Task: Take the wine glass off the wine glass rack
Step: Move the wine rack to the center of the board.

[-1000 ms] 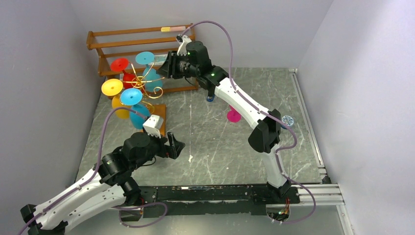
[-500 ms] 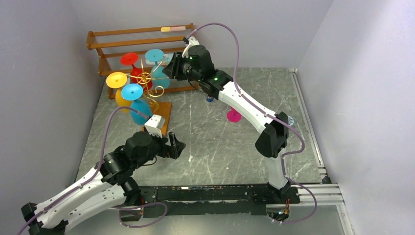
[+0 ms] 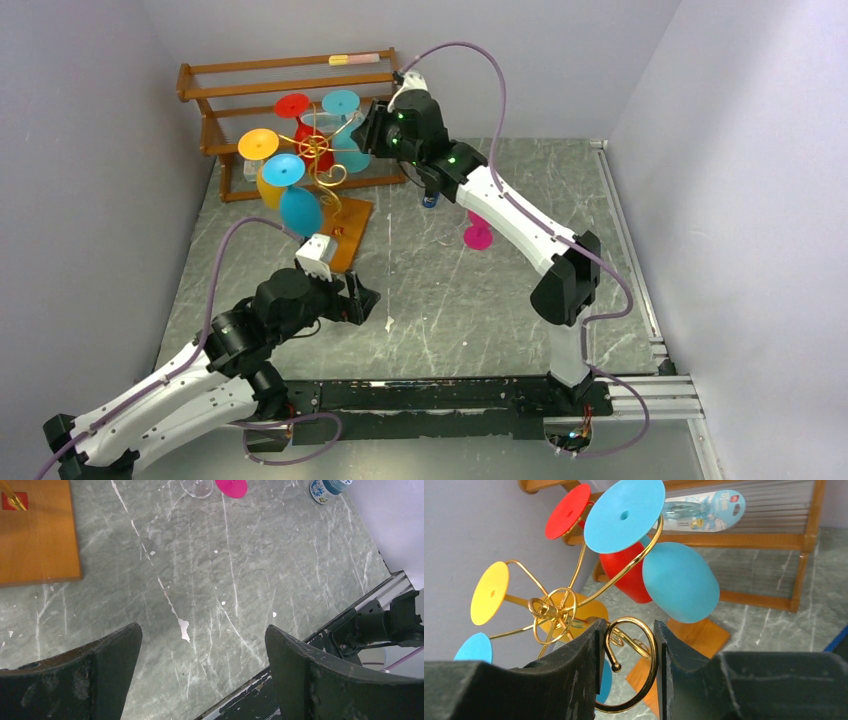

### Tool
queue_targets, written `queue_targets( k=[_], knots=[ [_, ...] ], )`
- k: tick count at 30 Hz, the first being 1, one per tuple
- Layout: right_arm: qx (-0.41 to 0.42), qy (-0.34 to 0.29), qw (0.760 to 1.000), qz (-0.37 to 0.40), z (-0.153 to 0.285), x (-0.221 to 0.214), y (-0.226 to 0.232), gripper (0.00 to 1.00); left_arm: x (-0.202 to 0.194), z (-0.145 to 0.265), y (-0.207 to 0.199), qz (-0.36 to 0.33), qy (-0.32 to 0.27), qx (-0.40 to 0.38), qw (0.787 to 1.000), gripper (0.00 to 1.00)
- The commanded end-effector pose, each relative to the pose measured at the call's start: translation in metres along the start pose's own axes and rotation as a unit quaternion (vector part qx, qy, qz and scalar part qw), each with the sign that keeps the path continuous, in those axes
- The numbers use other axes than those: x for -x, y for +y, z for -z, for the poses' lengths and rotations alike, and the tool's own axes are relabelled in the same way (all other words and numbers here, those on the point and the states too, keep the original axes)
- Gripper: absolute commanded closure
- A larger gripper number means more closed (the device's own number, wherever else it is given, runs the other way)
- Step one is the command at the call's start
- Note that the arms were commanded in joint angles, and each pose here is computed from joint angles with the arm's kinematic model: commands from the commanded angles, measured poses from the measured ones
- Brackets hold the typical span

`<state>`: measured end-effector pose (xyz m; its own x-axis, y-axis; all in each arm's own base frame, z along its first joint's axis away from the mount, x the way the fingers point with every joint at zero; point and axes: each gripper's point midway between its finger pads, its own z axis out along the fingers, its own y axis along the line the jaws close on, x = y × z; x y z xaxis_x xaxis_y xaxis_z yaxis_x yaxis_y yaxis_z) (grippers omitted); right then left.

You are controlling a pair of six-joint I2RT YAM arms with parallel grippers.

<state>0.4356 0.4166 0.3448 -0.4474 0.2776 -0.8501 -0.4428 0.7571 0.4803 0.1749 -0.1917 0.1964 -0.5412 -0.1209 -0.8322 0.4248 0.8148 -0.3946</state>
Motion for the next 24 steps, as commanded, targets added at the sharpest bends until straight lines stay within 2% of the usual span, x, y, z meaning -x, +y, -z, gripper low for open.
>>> queue_targets(
  k=[1,11,17,24],
  knots=[
    [-0.038,-0.095,0.995,0.023,0.027,0.064,-0.02,0.73,0.014,0.002,-0.012,-0.003,-0.014,-0.022,1.0,0.03],
    [-0.048,-0.104,0.993,0.014,0.048,0.071,-0.048,0.72,0.014,0.0,0.0,0.0,-0.026,0.006,1.0,0.02],
    [-0.047,-0.087,0.995,0.016,0.05,0.064,-0.054,0.65,0.027,0.004,0.014,-0.021,-0.036,0.056,0.998,0.02],
    [-0.05,-0.088,0.995,0.008,0.059,0.064,-0.065,0.59,0.039,-0.013,0.003,-0.038,-0.013,0.049,0.998,0.02]
  ],
)
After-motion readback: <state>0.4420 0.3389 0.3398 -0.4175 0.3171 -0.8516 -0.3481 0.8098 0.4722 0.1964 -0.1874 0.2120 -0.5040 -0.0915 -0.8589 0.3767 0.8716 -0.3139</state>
